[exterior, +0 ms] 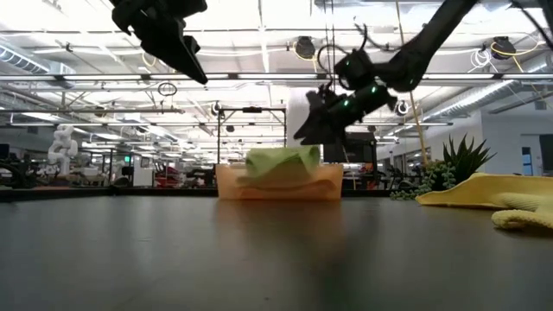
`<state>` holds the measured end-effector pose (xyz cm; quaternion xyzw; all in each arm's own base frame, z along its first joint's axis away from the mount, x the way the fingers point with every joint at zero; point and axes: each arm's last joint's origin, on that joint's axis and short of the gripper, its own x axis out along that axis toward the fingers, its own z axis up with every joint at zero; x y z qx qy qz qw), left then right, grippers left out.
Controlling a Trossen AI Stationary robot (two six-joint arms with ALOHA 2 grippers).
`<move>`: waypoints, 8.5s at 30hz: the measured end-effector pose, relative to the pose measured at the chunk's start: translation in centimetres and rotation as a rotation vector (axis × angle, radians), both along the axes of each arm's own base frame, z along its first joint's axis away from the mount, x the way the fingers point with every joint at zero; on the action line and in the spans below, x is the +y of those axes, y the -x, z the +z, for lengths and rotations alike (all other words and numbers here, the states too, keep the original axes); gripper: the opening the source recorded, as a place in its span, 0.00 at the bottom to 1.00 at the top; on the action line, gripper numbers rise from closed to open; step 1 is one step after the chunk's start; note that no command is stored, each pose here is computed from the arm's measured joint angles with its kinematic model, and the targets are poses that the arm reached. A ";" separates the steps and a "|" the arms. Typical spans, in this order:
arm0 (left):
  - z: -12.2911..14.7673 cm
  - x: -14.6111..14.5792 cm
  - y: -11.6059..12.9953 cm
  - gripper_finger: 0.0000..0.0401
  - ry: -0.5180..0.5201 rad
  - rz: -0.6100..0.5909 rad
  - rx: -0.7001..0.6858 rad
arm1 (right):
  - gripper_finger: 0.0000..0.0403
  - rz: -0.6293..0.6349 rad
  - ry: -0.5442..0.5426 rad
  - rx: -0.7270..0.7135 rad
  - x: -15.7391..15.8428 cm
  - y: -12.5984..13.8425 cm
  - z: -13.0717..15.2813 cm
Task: Fold microfiber towels
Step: Put the folded green towel into the orange bin, then fold the yellow towel
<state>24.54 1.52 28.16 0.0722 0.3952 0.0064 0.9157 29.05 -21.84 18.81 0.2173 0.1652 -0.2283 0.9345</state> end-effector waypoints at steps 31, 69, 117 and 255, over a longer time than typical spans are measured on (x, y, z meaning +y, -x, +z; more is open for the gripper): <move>1.5 -0.2 -1.2 0.29 -0.052 -0.019 -0.195 | 0.18 0.153 0.252 0.233 0.8 -7.4 -4.1; 2.3 -2.6 14.9 0.29 -0.005 0.044 -0.705 | 0.14 0.321 0.607 -0.265 21.9 12.7 11.7; -1.3 -2.3 16.4 0.29 0.001 0.023 -0.727 | 0.14 0.336 0.528 -0.369 22.1 18.1 1.8; -1.3 -2.3 16.4 0.29 0.001 0.023 -0.727 | 0.47 0.271 -0.052 0.832 23.6 7.5 1.4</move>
